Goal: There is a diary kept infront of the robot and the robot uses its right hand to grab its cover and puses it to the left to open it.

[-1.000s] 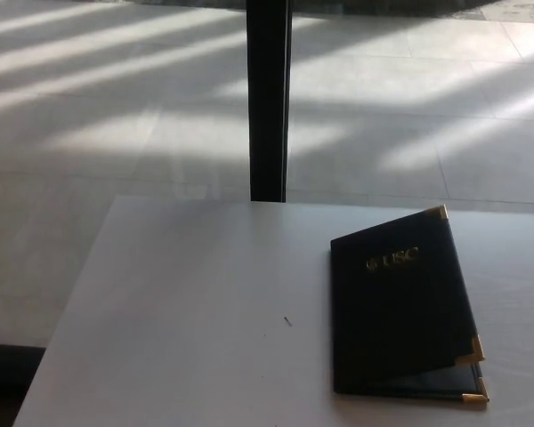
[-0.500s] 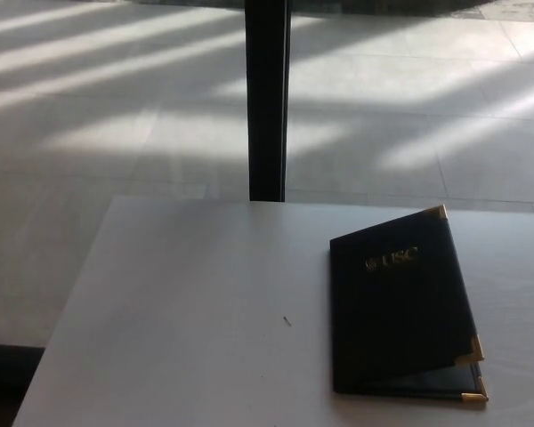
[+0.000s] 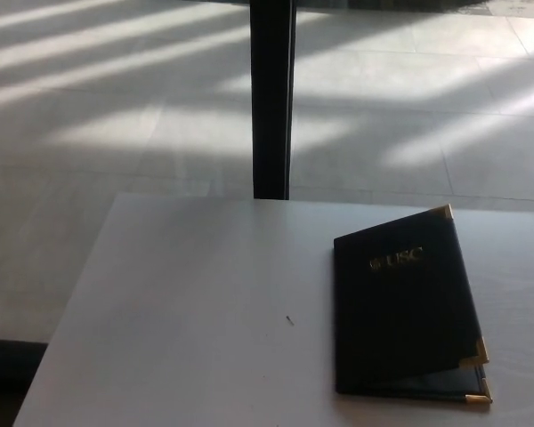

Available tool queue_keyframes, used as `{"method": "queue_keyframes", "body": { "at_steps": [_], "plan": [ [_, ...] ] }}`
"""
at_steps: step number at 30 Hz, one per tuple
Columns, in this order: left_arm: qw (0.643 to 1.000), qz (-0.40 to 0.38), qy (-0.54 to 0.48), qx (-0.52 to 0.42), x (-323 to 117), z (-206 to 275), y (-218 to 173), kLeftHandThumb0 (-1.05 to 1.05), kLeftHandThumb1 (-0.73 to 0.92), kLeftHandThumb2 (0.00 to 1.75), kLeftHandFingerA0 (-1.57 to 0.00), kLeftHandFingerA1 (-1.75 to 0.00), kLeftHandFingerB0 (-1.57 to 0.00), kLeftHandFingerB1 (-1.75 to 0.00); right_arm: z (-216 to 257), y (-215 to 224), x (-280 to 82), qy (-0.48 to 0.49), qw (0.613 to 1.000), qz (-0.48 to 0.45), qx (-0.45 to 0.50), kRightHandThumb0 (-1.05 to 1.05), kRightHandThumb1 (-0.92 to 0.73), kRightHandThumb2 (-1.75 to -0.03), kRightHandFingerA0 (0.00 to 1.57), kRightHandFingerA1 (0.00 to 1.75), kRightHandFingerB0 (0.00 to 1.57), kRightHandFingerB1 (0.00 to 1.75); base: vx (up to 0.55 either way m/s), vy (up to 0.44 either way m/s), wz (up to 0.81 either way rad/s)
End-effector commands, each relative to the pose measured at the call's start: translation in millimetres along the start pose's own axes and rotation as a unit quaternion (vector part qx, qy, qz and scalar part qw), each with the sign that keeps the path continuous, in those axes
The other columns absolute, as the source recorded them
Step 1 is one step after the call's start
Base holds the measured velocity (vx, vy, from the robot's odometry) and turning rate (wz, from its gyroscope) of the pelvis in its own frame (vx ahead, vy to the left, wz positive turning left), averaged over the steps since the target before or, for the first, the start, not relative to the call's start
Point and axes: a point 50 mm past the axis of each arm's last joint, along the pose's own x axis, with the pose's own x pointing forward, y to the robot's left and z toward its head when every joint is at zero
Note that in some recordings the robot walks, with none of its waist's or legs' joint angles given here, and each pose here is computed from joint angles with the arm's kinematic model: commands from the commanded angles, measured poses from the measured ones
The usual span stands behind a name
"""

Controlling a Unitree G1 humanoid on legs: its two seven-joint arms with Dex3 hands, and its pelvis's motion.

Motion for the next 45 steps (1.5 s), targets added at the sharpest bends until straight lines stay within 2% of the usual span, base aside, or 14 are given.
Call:
{"method": "queue_keyframes", "body": {
  "at_steps": [1, 5, 9, 13, 15, 24, 25, 31, 32, 33, 37, 38, 43, 45],
  "plan": [
    [0.999, 0.001, -0.014, -0.050, 1, 16, 7, -0.80, 0.50, 1.36, -0.09, -0.90, 0.00, -0.80, -14, 53, -21, 0.069, 0.993, 0.058, 0.070, -0.90, -0.92, -0.79, 0.59, 0.72, 0.46, 0.65, 0.00, 0.000, 0.00],
    [0.999, 0.001, -0.016, -0.047, 2, 17, 6, -1.05, 0.92, 1.07, -0.17, -1.60, -0.14, -1.37, -44, 84, -46, 0.120, 0.985, 0.092, 0.081, -0.89, -0.92, -0.84, 0.29, 0.56, 0.27, 0.50, 0.00, 0.000, 0.00],
    [0.999, -0.005, -0.015, -0.047, 2, 18, 6, -0.78, 0.50, 1.35, -0.14, -0.92, -0.02, -0.81, -79, 101, -70, 0.182, 0.972, 0.131, 0.074, -0.84, -0.92, -0.79, 0.25, 0.44, 0.18, 0.36, 0.00, 0.000, 0.00],
    [0.999, 0.003, -0.014, -0.042, 2, 17, 6, -1.05, 0.92, 1.08, -0.19, -1.58, -0.14, -1.33, -111, 111, -85, 0.235, 0.961, 0.133, 0.051, -0.77, -0.85, -1.02, 0.21, 0.48, 0.17, 0.43, 0.00, 0.000, 0.00],
    [0.999, 0.000, -0.014, -0.040, 2, 17, 6, -0.82, 0.51, 1.37, -0.12, -0.93, 0.00, -0.81, -122, 114, -92, 0.252, 0.957, 0.138, 0.041, -0.73, -0.92, -0.83, 0.31, 0.45, 0.19, 0.35, 0.00, 0.000, 0.00],
    [0.999, 0.003, -0.016, -0.040, 3, 19, 2, -0.95, 0.57, 1.45, -0.16, -1.03, 0.00, -0.87, -163, 119, -120, 0.320, 0.932, 0.168, 0.012, -0.86, -0.92, -0.78, 0.37, 0.54, 0.25, 0.41, 0.00, 0.000, 0.00],
    [0.999, -0.001, -0.016, -0.034, 3, 19, 2, -1.05, 0.92, 1.10, -0.18, -1.61, -0.14, -1.36, -168, 119, -124, 0.328, 0.931, 0.163, 0.007, -0.86, -0.92, -0.78, 0.39, 0.55, 0.28, 0.43, 0.00, 0.000, 0.00],
    [0.999, -0.003, -0.016, -0.036, 2, 19, 4, -1.05, 0.92, 1.08, -0.18, -1.59, -0.15, -1.36, -186, 117, -141, 0.360, 0.917, 0.169, 0.004, -0.88, -0.91, -0.78, 0.33, 0.55, 0.24, 0.44, 0.00, 0.000, 0.00],
    [0.999, -0.006, -0.016, -0.040, 2, 19, 4, -0.87, 0.51, 1.39, -0.10, -0.95, 0.00, -0.84, -189, 117, -144, 0.364, 0.915, 0.171, -0.003, -0.88, -0.91, -0.78, 0.34, 0.55, 0.25, 0.44, 0.00, 0.000, 0.00],
    [0.999, -0.007, -0.015, -0.039, 2, 19, 4, -1.05, 0.92, 1.05, -0.17, -1.58, -0.12, -1.33, -194, 116, -150, 0.371, 0.912, 0.173, -0.004, -0.87, -0.92, -0.78, 0.31, 0.53, 0.22, 0.42, 0.00, 0.000, 0.00],
    [0.999, -0.004, -0.016, -0.032, 2, 19, 3, -0.86, 0.54, 1.40, -0.12, -0.96, 0.00, -0.83, -199, 119, -160, 0.381, 0.908, 0.171, -0.017, -0.87, -0.92, -0.77, 0.39, 0.55, 0.26, 0.43, 0.00, 0.000, 0.00],
    [0.999, -0.006, -0.016, -0.033, 2, 19, 3, -1.05, 0.92, 1.10, -0.16, -1.57, -0.12, -1.33, -200, 121, -164, 0.383, 0.908, 0.171, -0.017, -0.88, -0.92, -0.77, 0.41, 0.56, 0.28, 0.44, 0.00, 0.000, 0.00],
    [0.999, 0.001, -0.016, -0.047, 2, 18, 4, -1.05, 0.92, 1.07, -0.19, -1.61, -0.15, -1.37, -206, 134, -183, 0.397, 0.893, 0.210, -0.012, -0.86, -0.92, -0.76, 0.38, 0.57, 0.30, 0.45, 0.00, 0.000, 0.00],
    [0.999, -0.003, -0.017, -0.040, 2, 18, 5, -0.95, 0.54, 1.43, -0.10, -0.99, 0.00, -0.88, -207, 141, -192, 0.396, 0.888, 0.233, -0.014, -0.84, -0.92, -0.78, 0.38, 0.56, 0.28, 0.44, 0.00, 0.000, 0.00]
  ]
}}
